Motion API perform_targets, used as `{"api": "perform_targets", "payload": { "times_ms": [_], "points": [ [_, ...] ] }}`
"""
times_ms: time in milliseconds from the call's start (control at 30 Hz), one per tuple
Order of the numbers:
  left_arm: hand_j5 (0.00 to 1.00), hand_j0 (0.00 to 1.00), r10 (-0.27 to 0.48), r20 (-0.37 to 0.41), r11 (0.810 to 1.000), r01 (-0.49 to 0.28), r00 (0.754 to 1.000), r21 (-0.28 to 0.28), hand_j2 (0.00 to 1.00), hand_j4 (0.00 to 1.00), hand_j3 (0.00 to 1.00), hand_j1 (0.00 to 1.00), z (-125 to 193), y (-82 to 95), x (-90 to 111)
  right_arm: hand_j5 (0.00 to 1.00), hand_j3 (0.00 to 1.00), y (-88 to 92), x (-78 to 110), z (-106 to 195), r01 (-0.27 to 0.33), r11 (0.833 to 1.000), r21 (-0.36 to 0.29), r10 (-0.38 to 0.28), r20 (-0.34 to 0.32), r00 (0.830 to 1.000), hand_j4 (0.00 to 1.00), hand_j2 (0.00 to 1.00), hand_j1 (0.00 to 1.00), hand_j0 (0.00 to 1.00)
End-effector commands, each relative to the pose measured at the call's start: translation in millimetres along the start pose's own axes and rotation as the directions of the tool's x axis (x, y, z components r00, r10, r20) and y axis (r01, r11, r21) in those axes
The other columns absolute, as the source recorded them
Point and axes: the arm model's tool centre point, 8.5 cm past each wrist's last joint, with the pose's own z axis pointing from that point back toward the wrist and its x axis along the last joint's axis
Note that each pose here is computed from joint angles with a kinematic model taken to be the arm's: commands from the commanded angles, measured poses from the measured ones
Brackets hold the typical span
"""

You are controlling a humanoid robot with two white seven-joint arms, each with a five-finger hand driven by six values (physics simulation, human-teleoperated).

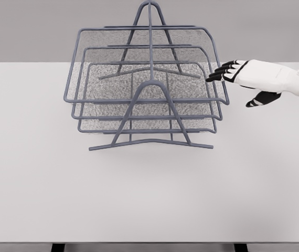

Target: Pull out the upper folder box with right arm

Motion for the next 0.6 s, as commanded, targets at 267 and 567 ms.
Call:
{"api": "perform_targets", "payload": {
  "times_ms": [267,567],
  "points": [
    [1.00,1.00,0.001,0.000,1.000,-0.001,1.000,0.000,1.00,1.00,1.00,1.00,0,0.1,0,1.00,1.00,12.0,-2.3,5,-0.022,0.998,0.053,0.024,-0.030,0.999,1.00,1.00,1.00,1.00],
    [1.00,1.00,0.001,0.000,1.000,-0.001,1.000,0.000,1.00,1.00,1.00,1.00,0,0.1,0,1.00,1.00,6.3,-10.6,26,-0.032,0.997,0.066,0.037,-0.071,0.997,1.00,1.00,1.00,1.00]
  ]
}}
